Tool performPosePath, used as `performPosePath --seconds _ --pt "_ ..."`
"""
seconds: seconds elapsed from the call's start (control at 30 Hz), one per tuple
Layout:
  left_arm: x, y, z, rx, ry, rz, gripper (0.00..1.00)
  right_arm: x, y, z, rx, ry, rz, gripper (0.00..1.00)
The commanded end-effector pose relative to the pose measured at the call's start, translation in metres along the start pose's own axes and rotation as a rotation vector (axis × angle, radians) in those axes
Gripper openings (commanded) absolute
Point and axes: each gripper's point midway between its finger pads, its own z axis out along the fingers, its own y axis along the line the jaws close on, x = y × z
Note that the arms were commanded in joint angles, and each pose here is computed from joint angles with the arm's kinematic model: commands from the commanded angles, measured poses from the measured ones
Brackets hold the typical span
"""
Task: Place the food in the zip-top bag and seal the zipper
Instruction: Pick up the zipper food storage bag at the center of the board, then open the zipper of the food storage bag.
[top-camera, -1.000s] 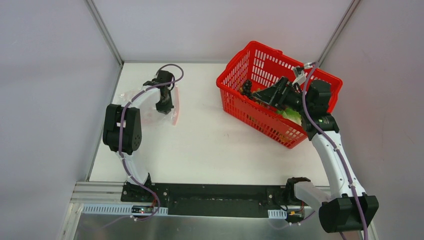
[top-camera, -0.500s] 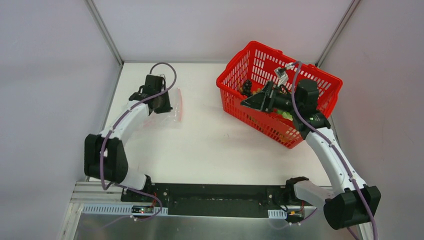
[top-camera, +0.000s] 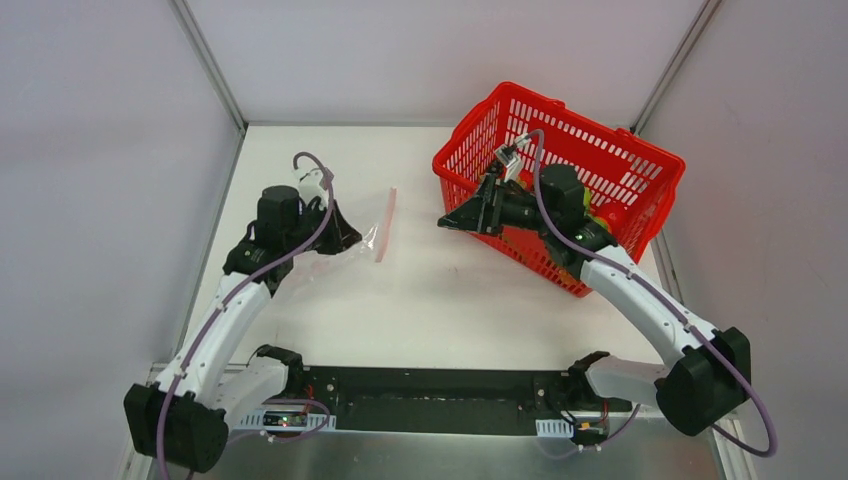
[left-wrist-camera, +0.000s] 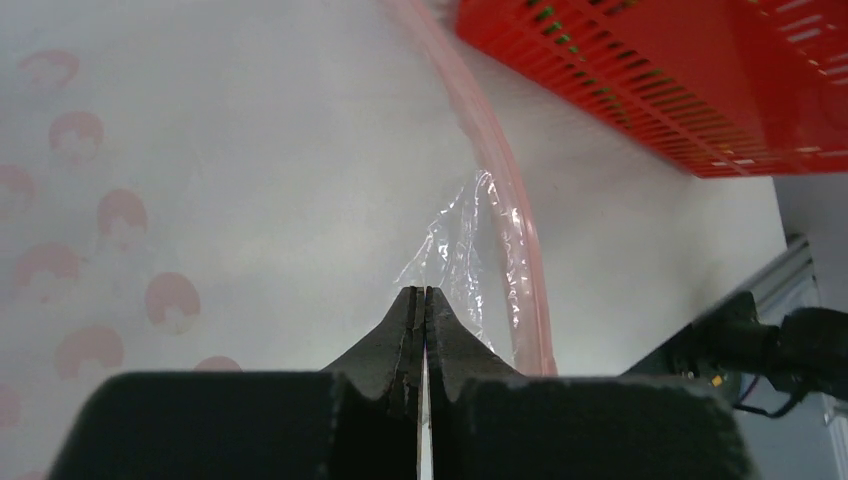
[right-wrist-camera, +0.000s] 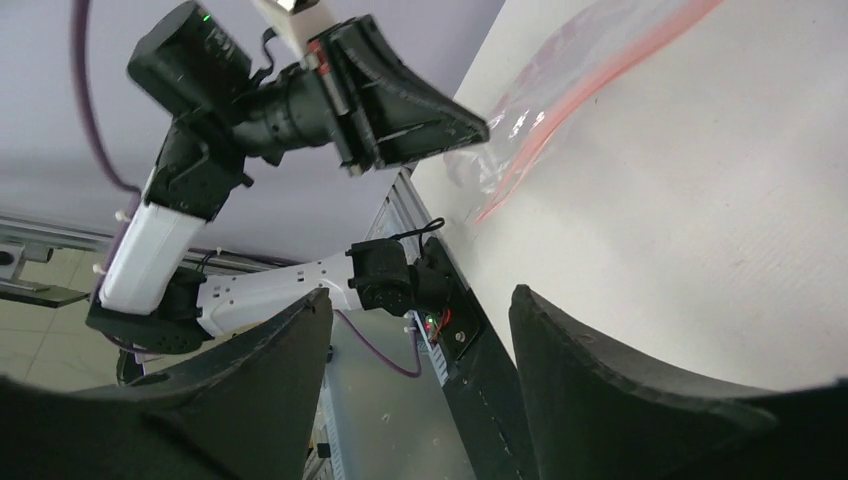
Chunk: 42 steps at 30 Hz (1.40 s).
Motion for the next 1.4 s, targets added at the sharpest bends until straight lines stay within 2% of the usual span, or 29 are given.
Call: performPosePath --seconds 0.0,0.1,0.27,0.33,0.47,0.63,1.0,1.2,1.37 --pt "-0.001 -0.051 -0.029 0.246 -0.080 0.066 0.00 -0.010 0.006 0.021 -0.014 -0.074 0.020 0.67" --pt "0.001 -0.064 -0.044 0.298 -0.110 0.092 0.00 -0.005 0.002 0.031 0.020 -0.096 0.059 0.65" --pt "0.002 -0.085 -0.060 0.404 -0.129 0.111 0.00 -0.005 -0.010 0.039 0.067 -0.231 0.160 0.49" --pt "0.003 -0.092 -0.064 0.438 -0.127 0.108 0.00 -0.001 -0.009 0.042 0.041 -0.258 0.180 0.48" --pt "0.008 -0.099 -0.064 0.468 -0.121 0.121 0.00 0.008 -0.006 0.054 0.013 -0.242 0.193 0.48" --pt "0.012 -0.100 -0.058 0.464 -0.117 0.116 0.00 0.011 0.002 0.060 -0.044 -0.232 0.225 0.42" --pt "-0.003 -0.096 -0.050 0.431 -0.225 0.039 0.00 0.036 0.002 0.048 -0.034 -0.202 0.189 0.35" --pt "-0.005 -0.098 -0.049 0.440 -0.230 0.028 0.00 0.049 0.005 0.054 -0.044 -0.130 0.176 0.36" --pt "-0.004 -0.098 -0.048 0.441 -0.224 0.025 0.00 0.047 0.012 0.063 -0.066 -0.119 0.164 0.36"
